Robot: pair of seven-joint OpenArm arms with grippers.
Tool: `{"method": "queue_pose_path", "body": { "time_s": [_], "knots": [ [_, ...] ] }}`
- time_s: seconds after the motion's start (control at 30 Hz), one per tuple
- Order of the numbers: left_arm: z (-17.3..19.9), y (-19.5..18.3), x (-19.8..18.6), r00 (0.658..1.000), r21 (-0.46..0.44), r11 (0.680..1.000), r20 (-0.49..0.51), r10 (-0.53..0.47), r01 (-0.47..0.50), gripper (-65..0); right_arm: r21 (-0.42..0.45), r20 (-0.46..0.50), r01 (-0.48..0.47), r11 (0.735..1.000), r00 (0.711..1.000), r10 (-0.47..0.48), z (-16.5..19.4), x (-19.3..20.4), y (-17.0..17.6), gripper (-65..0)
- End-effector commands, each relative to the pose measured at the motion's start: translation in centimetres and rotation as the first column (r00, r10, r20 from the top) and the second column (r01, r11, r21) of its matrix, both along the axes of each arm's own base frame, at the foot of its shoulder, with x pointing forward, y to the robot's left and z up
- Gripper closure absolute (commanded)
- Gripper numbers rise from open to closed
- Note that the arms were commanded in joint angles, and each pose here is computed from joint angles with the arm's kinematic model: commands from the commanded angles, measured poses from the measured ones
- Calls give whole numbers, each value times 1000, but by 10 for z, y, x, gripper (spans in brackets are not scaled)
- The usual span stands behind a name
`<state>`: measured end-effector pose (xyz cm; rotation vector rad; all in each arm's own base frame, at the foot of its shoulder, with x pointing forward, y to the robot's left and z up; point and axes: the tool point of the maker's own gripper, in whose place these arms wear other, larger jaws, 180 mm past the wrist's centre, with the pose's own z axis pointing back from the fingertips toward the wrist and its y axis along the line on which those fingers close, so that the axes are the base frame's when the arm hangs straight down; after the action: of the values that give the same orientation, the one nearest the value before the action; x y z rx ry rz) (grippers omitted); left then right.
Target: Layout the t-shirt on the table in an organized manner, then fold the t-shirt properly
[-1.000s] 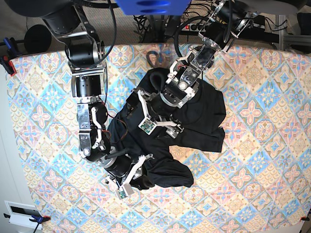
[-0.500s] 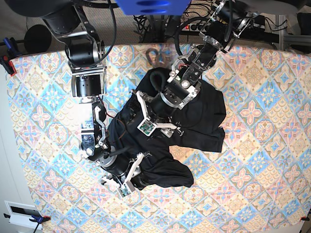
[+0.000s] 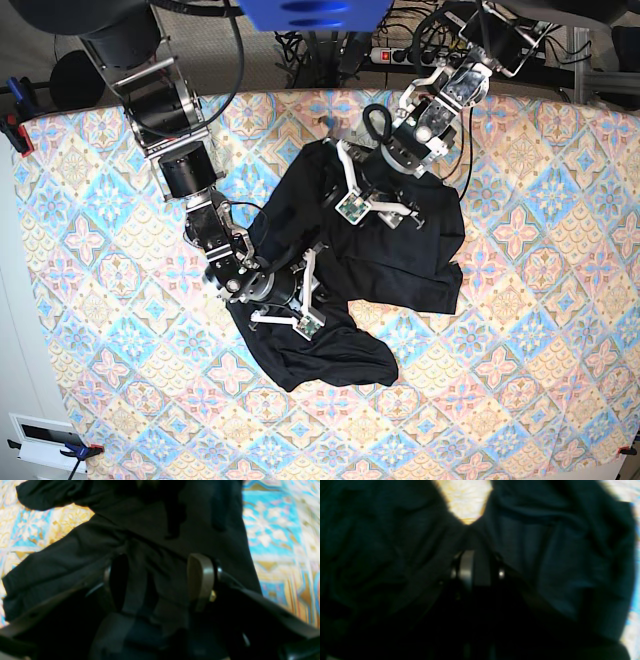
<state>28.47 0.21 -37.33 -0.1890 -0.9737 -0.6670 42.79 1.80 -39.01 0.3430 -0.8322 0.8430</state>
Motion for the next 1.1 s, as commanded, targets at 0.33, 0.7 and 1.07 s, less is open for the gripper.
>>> {"method": "queue_pose_path", "body": {
  "time_s": [0.33, 0.7, 1.07],
  "knots": [
    [-6, 33, -13, 995, -21, 995, -8, 97, -97, -343, 134, 247, 50, 990, 965, -82, 111, 86, -11, -106],
    [-8, 50, -21, 989, -20, 989, -25, 148, -149, -343, 218, 162, 209, 953, 955, -246, 80, 114, -51, -107],
    [-11, 49, -25, 989, -18, 989, -35, 147, -148, -343, 260, 216, 270, 927, 919, -328, 90, 129, -65, -108]
  ]
}}
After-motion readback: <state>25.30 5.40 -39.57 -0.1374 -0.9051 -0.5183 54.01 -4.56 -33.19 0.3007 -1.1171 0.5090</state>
